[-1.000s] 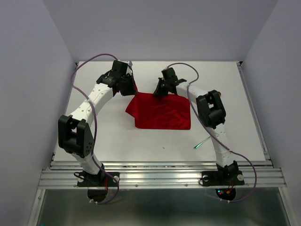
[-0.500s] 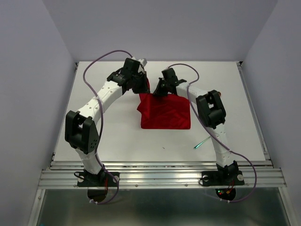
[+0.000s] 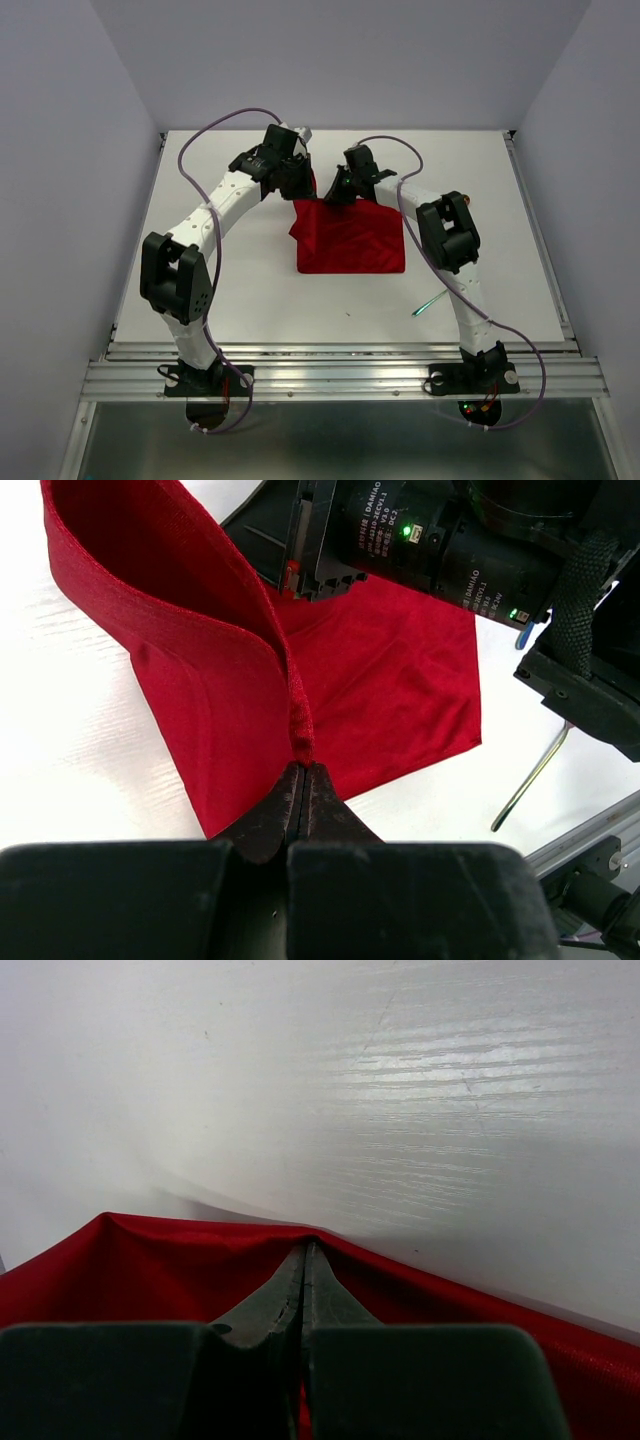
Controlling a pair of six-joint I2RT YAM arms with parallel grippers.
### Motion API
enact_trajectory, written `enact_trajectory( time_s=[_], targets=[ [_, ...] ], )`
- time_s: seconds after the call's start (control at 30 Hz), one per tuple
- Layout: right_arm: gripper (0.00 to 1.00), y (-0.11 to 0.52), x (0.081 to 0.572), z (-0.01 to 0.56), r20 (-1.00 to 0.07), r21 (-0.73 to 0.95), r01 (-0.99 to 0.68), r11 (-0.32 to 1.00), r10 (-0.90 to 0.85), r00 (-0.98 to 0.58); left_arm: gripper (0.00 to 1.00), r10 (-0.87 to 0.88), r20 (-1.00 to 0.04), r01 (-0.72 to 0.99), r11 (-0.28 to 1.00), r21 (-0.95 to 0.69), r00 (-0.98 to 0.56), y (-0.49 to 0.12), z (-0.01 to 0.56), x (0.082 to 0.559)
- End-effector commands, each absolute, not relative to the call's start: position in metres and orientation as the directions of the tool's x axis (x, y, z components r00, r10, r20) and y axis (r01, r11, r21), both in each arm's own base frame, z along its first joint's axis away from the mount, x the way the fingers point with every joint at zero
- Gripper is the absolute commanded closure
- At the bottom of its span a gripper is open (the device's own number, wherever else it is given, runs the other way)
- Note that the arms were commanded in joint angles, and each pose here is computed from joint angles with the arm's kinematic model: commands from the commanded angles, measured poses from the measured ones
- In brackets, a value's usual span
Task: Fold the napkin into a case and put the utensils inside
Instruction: Fold the rectangle-folded napkin at the center of the board.
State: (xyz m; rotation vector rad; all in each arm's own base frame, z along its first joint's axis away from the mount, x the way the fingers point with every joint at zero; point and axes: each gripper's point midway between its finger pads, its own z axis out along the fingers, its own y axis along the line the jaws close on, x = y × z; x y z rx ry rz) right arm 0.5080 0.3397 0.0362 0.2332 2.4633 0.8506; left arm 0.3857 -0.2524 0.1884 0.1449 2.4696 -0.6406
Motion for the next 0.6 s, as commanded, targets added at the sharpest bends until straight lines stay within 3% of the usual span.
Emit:
enact_trajectory(
  time_s=[0.0, 0.3, 0.57],
  targets=[
    [0.99, 0.355, 0.517, 0.060, -0.432, 0.667, -0.055, 0.743, 0.325, -0.842, 1.00, -0.042, -0.630, 0.289, 0.863, -0.414, -0.776, -0.252, 0.221, 0.390],
    [0.99, 0.373, 0.517, 0.076, -0.450, 0.699, -0.108, 0.706, 0.319, -0.834, 1.00, -0.035, -0.630, 0.295, 0.863, -0.410, -0.776, -0.252, 0.224, 0.392],
    [0.99, 0.374, 0.519, 0.038, -0.396, 0.687, -0.050, 0.725, 0.316, -0.862, 1.00, -0.033, -0.631, 0.303, 0.857, -0.416, -0.775, -0.254, 0.226, 0.392]
  ],
)
